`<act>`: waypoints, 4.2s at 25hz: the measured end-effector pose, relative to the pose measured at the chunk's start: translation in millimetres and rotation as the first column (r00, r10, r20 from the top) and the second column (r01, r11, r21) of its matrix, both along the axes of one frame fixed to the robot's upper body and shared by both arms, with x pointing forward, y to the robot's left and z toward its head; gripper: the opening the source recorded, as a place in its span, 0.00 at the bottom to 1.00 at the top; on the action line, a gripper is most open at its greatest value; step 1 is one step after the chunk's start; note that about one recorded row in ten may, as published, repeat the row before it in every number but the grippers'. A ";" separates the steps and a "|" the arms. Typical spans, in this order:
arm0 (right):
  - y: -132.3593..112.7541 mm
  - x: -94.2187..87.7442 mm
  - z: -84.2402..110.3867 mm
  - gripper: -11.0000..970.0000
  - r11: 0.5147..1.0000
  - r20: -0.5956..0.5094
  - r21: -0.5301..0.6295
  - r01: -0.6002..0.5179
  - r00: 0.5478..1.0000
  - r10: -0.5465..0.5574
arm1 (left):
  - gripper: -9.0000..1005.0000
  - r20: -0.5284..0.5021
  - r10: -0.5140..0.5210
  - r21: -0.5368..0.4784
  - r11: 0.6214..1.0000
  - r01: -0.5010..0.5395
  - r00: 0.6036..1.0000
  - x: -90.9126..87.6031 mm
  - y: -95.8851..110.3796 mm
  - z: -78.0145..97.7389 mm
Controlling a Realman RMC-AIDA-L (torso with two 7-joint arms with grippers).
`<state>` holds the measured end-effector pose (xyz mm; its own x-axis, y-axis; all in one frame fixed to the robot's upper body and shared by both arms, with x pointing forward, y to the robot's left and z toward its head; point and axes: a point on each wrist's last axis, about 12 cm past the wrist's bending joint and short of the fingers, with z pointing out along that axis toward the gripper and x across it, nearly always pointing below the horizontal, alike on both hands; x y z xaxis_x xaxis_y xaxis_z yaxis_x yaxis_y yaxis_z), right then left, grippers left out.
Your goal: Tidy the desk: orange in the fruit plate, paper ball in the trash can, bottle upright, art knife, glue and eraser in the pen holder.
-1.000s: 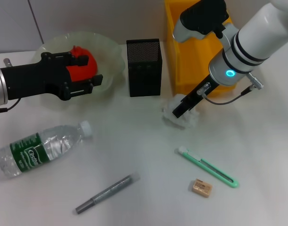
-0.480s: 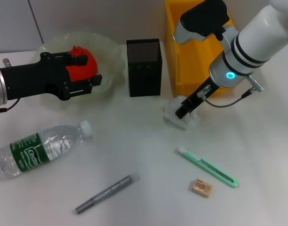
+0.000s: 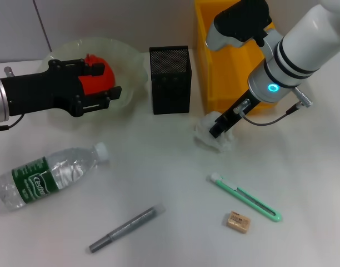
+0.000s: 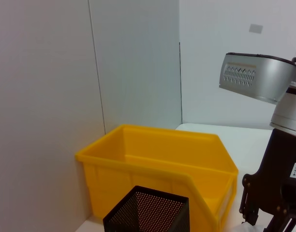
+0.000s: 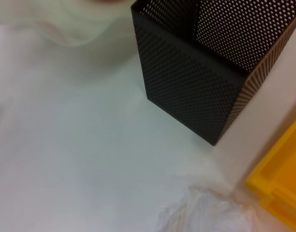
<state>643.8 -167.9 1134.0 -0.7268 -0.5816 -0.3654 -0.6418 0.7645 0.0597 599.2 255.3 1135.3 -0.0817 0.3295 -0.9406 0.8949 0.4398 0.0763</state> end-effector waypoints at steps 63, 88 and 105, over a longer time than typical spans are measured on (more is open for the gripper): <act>-51.6 11.2 82.1 0.56 0.985 0.420 0.039 0.168 0.892 -0.169 | 0.61 0.029 0.004 -0.001 1.000 -0.004 1.000 1.6 -5.7 4.9; -49.7 -37.2 83.2 0.66 0.919 0.369 0.380 -0.107 0.928 -0.045 | 0.61 -0.017 0.276 -0.264 0.926 -0.270 0.961 1.9 23.2 7.2; -61.2 -40.0 63.8 0.66 0.915 0.310 0.400 -0.049 0.947 -0.085 | 0.61 -0.040 0.432 -0.375 0.829 -0.414 0.901 6.2 36.5 2.6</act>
